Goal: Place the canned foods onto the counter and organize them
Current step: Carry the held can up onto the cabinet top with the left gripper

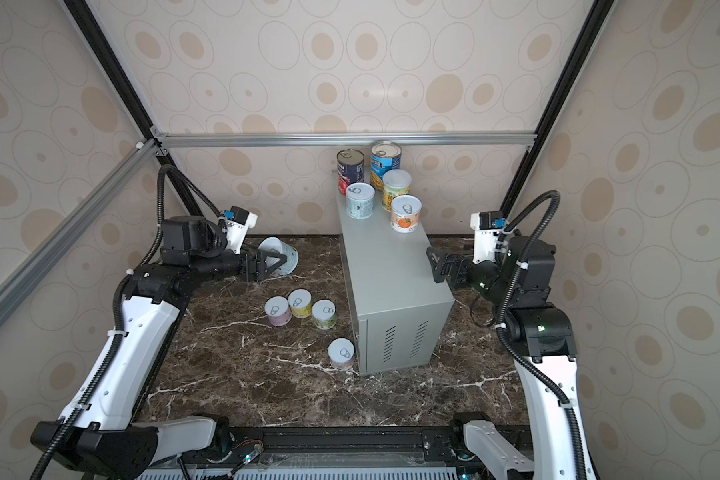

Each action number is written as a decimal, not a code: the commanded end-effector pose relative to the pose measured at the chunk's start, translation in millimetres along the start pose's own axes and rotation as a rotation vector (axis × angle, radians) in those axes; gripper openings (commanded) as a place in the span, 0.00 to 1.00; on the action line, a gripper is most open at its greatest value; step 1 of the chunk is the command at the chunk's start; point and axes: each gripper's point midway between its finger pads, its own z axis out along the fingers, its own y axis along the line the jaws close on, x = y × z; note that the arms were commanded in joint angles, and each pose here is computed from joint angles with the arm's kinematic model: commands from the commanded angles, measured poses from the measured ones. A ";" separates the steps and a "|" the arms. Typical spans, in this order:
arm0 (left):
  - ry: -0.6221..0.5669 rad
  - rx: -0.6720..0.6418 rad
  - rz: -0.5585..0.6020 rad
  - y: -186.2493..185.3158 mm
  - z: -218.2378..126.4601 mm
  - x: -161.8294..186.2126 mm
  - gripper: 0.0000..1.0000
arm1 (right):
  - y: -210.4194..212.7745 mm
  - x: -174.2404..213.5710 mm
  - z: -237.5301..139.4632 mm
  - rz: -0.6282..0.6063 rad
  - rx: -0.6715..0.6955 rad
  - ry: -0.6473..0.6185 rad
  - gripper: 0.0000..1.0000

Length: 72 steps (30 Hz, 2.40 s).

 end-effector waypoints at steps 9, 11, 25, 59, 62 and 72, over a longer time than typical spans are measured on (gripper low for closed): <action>-0.004 0.252 0.219 -106.5 12.6 -51.2 0.00 | 13.5 -1.4 -0.8 -0.018 -0.044 0.003 1.00; 0.016 0.261 0.230 -115.4 22.1 -51.8 0.00 | 13.7 1.4 0.8 -0.018 -0.046 0.012 1.00; 0.105 0.249 0.293 -150.1 75.1 -52.1 0.00 | 14.3 5.9 3.4 -0.021 -0.046 0.018 1.00; 0.123 0.240 0.307 -145.3 127.4 -35.8 0.80 | 12.3 6.6 -2.3 -0.032 -0.025 0.012 1.00; 0.125 0.238 0.307 -144.6 128.2 -34.3 0.81 | 12.1 6.1 -3.1 -0.036 -0.022 0.009 1.00; 0.103 0.219 0.297 -140.2 124.9 -27.5 0.98 | 12.4 5.6 -4.4 -0.038 -0.021 0.004 1.00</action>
